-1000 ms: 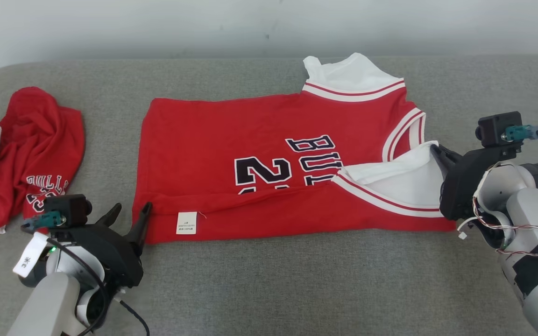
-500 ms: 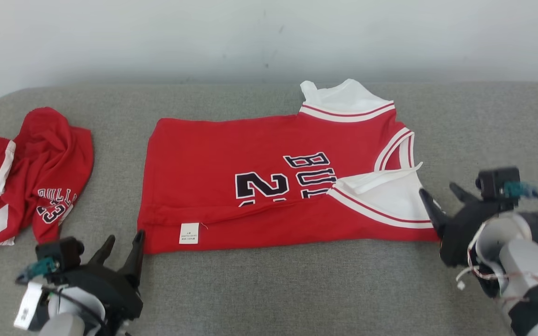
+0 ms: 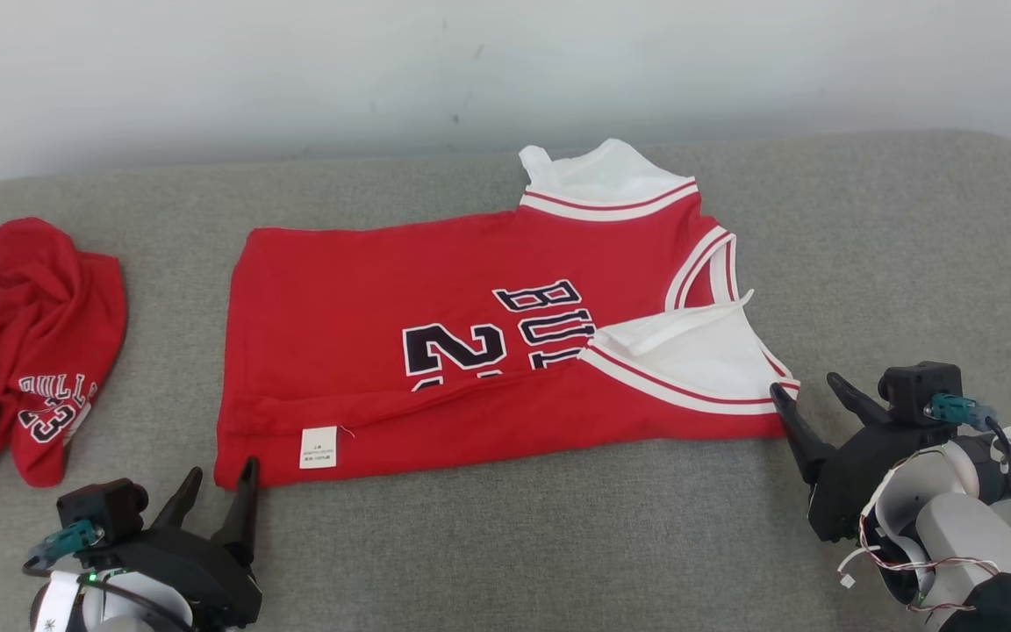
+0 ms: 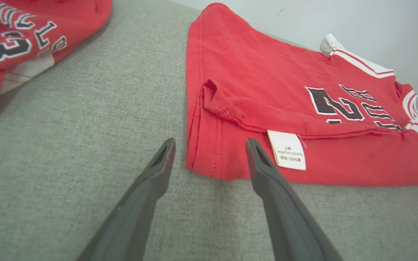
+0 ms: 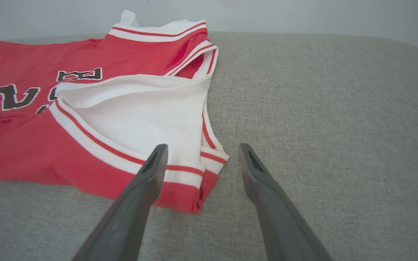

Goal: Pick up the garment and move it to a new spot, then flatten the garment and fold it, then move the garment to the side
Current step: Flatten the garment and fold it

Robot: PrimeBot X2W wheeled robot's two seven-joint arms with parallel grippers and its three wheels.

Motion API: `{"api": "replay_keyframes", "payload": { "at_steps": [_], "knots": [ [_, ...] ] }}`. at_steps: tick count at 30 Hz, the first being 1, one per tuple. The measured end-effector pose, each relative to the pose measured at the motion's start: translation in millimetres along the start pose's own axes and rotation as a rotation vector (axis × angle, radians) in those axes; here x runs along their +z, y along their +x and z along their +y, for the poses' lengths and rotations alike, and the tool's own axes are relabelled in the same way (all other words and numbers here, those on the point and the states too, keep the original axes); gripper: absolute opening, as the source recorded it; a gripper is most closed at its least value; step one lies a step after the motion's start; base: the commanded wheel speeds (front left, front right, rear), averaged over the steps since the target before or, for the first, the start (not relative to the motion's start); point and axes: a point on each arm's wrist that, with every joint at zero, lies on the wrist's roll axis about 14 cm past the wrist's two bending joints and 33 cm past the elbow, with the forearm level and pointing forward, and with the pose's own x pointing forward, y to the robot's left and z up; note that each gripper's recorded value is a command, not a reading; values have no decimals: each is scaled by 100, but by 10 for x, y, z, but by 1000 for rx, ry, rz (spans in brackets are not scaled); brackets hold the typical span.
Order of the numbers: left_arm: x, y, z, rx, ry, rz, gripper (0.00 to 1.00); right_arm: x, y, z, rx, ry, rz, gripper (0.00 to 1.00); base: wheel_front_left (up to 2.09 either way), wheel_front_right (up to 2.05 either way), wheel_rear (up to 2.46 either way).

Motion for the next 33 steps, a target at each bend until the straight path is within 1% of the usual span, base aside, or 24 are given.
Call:
{"api": "replay_keyframes", "payload": {
  "at_steps": [7, 8, 9, 10, 11, 21, 26, 27, 28, 29, 33],
  "knots": [
    [-131, 108, 2, 0, 11, 55, 100, -142, 35, 5, 1, 4, 34, 100, 0, 0, 0],
    [-155, 116, -8, -2, 12, 64, 54, -158, 36, 5, 1, 6, 38, 100, 0, 0, 0],
    [-167, 120, -13, -2, 11, 68, 54, -171, 37, 7, 1, 7, 42, 100, 0, 0, 0],
    [-179, 123, -17, -3, 12, 73, 29, -180, 38, 12, 2, 8, 43, 100, 0, 0, 0],
    [-196, 126, -31, -9, 14, 80, 0, -190, 39, 13, 2, 9, 46, 100, 0, 0, 0],
    [-209, 127, -5, -1, 13, 84, 0, -281, 59, 64, 15, 5, 83, 100, 0, 0, 0],
    [-218, 124, 3, 0, 8, 83, 0, -380, 72, 109, 25, 7, 129, 100, 0, 0, 0],
    [-220, 126, 5, 1, 8, 83, 0, -405, 73, 116, 27, 9, 141, 86, 0, 0, 0],
    [-222, 130, 1, 0, 8, 85, 0, -417, 78, 120, 28, 11, 147, 34, 0, 0, 0],
    [-223, 137, 2, 2, 7, 86, 0, -425, 86, 127, 30, 12, 152, 0, 0, 0, 0],
    [-231, 150, 5, 5, 5, 85, 0, -443, 121, 199, 53, 21, 161, 0, 0, 0, 0]
  ]
}}
